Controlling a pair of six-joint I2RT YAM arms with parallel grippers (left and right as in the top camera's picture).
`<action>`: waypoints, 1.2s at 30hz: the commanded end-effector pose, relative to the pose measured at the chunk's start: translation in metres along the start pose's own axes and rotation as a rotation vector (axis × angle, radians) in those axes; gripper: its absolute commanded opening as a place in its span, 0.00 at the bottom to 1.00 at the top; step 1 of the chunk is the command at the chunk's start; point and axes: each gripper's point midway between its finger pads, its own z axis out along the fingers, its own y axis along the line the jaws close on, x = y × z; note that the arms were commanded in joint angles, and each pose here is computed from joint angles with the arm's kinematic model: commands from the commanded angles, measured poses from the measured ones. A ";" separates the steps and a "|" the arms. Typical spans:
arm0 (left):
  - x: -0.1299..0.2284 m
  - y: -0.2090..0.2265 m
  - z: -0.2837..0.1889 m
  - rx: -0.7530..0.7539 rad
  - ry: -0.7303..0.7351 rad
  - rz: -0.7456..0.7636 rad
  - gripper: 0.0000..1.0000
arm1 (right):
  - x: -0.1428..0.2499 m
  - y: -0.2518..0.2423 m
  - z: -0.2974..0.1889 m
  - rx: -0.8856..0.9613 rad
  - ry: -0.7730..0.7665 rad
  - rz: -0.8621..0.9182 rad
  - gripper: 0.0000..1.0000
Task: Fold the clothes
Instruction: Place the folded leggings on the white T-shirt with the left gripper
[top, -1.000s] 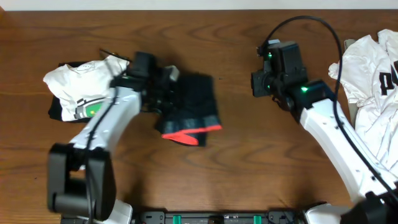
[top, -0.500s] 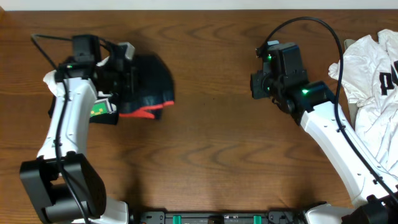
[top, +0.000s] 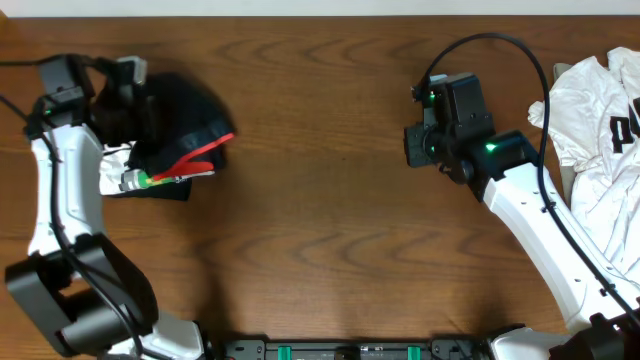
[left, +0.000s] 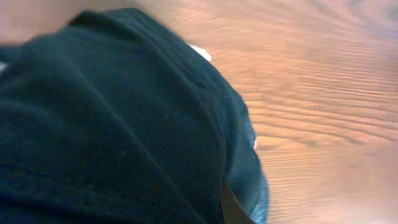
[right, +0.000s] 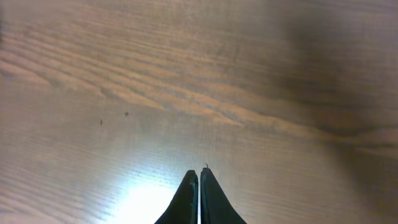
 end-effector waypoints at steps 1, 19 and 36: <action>0.003 0.042 0.000 -0.089 0.009 -0.033 0.06 | 0.002 0.002 -0.002 -0.003 0.010 0.005 0.02; -0.006 0.111 -0.080 -0.220 -0.143 -0.395 0.98 | 0.009 0.001 -0.003 0.002 0.036 0.005 0.03; 0.015 -0.084 -0.201 -0.024 -0.215 -0.118 0.86 | -0.024 0.034 -0.059 -0.195 -0.129 -0.006 0.15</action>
